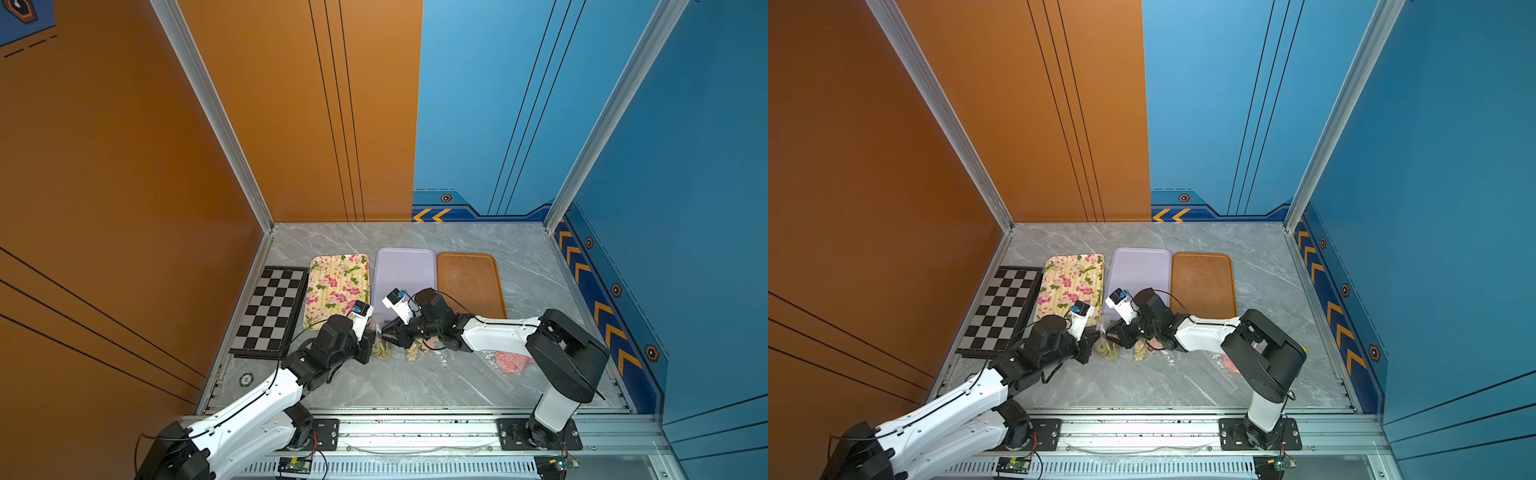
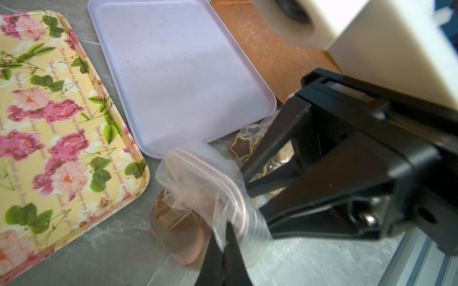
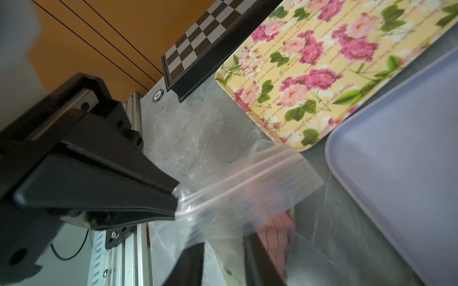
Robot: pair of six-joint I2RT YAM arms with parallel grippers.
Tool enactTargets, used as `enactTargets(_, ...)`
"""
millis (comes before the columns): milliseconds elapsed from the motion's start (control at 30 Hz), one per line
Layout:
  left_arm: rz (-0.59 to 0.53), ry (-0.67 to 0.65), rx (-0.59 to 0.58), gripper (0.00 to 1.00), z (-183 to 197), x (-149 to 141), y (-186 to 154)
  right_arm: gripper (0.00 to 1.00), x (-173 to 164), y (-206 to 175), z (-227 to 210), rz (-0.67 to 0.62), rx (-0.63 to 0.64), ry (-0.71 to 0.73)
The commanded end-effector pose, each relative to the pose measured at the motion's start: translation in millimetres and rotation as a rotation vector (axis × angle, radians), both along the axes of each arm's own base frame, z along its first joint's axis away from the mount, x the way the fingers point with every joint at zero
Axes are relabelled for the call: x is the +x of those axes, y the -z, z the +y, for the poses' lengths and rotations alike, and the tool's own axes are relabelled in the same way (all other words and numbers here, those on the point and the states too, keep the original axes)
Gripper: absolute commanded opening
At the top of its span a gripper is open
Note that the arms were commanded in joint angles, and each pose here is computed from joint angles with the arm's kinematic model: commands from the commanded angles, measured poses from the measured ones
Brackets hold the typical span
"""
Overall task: Pour cookies out of the ziploc bag
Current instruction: Adjust the ziploc bag on the tray.
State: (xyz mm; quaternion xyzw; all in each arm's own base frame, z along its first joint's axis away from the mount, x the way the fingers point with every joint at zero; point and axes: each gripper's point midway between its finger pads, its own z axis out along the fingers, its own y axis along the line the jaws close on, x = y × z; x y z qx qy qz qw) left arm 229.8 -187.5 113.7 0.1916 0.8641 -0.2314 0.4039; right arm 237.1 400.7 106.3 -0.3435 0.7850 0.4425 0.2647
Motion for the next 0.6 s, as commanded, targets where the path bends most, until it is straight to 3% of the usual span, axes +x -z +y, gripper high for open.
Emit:
enactTargets(0, -0.036, 0.030, -0.033, 0.00, -6.4, 2.8, -14.2, 0.01, 7.0, -2.4, 1.5, -0.032, -0.013, 0.026)
enactTargets(367, -0.002, -0.132, 0.044, 0.00, 24.2, 6.4, 0.6, 0.00, 34.6, 0.6, -27.3, -0.032, -0.043, 0.208)
enactTargets(567, 0.022, -0.154, 0.046, 0.00, 29.9, 1.5, 5.7, 0.00, 50.9, 10.9, -44.0, -0.005, -0.085, 0.309)
